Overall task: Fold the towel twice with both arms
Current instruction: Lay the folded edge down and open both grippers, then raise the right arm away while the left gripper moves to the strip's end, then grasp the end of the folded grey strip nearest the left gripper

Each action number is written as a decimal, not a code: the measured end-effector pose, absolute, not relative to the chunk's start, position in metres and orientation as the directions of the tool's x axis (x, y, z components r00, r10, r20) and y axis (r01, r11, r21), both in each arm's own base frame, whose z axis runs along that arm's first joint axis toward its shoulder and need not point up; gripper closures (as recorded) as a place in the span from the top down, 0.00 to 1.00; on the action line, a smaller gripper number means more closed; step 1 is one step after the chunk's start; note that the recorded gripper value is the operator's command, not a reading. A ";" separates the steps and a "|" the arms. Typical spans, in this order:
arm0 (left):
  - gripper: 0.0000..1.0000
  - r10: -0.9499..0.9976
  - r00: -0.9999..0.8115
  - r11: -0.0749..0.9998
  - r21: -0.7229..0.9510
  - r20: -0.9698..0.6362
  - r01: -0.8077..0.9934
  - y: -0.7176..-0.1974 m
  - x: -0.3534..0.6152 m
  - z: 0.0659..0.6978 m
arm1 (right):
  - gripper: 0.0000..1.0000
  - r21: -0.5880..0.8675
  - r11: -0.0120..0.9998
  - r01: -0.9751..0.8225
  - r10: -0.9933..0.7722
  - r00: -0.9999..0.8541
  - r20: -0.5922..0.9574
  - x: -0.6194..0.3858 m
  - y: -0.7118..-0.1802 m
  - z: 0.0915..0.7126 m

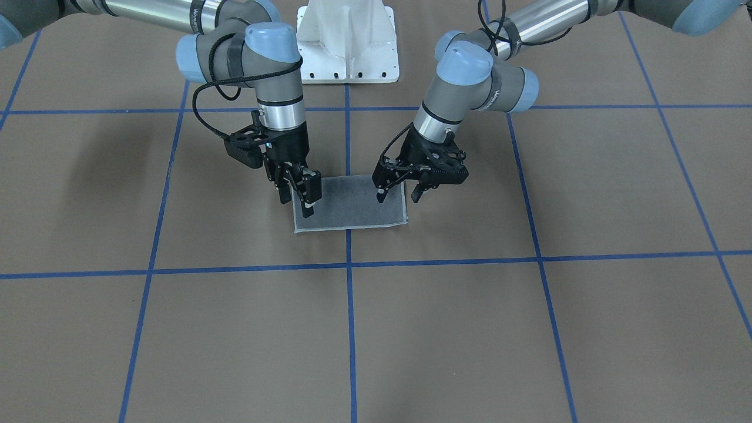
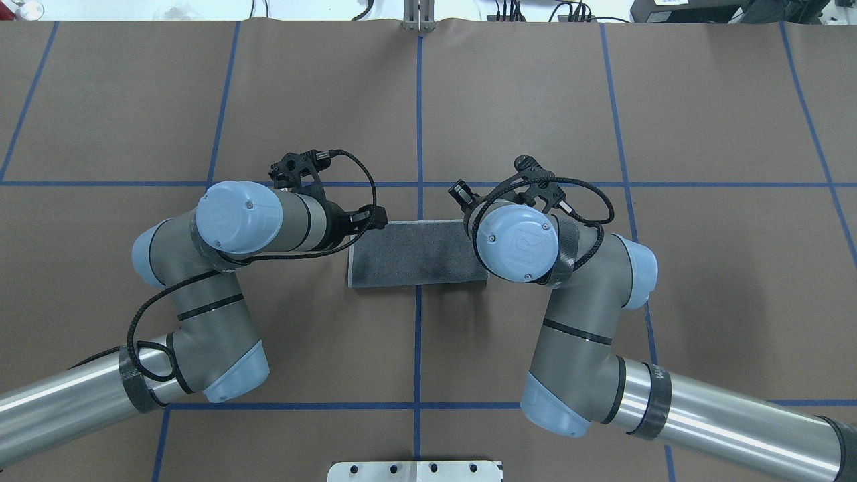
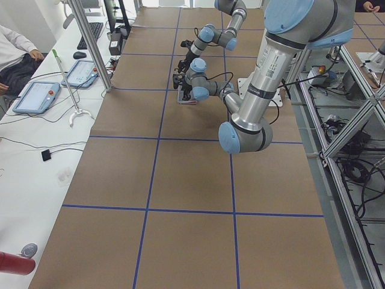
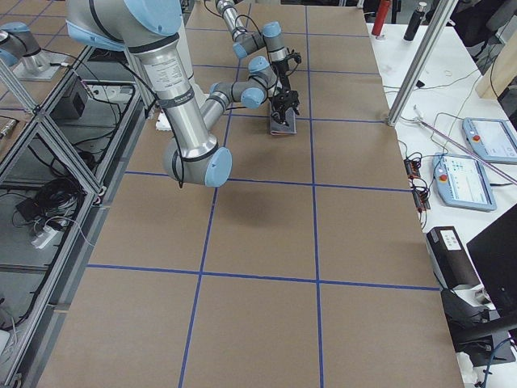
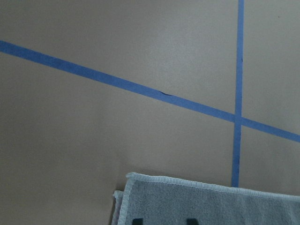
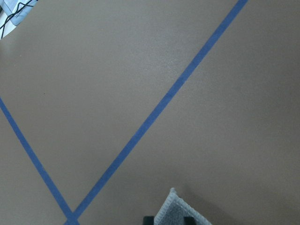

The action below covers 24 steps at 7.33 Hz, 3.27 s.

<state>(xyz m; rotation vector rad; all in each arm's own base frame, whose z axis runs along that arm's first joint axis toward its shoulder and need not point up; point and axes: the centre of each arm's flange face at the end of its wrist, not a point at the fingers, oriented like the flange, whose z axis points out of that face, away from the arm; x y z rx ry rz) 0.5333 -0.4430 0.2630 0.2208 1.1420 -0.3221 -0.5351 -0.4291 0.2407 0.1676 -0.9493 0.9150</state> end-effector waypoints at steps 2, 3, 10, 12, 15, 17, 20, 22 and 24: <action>1.00 -0.127 0.358 0.934 0.010 -0.925 0.357 -0.437 0.522 0.256 | 1.00 -0.186 0.732 -0.655 0.511 0.349 0.786 -0.496 -0.441 0.236; 1.00 -0.130 0.356 0.935 0.006 -0.926 0.355 -0.431 0.514 0.261 | 1.00 -0.137 0.776 -0.615 0.460 0.404 0.790 -0.472 -0.452 0.243; 0.66 -0.396 0.269 0.864 -0.256 -0.878 0.435 -0.373 0.533 0.294 | 1.00 0.129 0.962 -0.240 0.078 0.696 0.714 -0.312 -0.534 0.319; 0.64 -0.440 0.257 0.842 -0.296 -0.860 0.452 -0.371 0.542 0.298 | 1.00 0.138 0.964 -0.227 0.062 0.699 0.712 -0.308 -0.535 0.322; 0.64 -0.503 0.222 0.806 -0.360 -0.835 0.470 -0.372 0.551 0.295 | 1.00 0.139 0.964 -0.226 0.061 0.699 0.713 -0.308 -0.535 0.322; 0.64 -0.514 0.226 0.800 -0.368 -0.827 0.474 -0.373 0.555 0.299 | 1.00 0.141 0.964 -0.227 0.060 0.698 0.714 -0.307 -0.534 0.321; 0.50 -0.514 0.227 0.802 -0.369 -0.827 0.471 -0.371 0.559 0.299 | 1.00 0.145 0.963 -0.229 0.057 0.695 0.717 -0.305 -0.532 0.318; 0.50 -0.506 0.227 0.808 -0.365 -0.832 0.463 -0.369 0.559 0.300 | 1.00 0.146 0.962 -0.230 0.057 0.695 0.717 -0.305 -0.532 0.317; 0.34 -0.498 0.226 0.814 -0.362 -0.837 0.454 -0.365 0.560 0.300 | 1.00 0.147 0.962 -0.231 0.058 0.695 0.717 -0.305 -0.532 0.317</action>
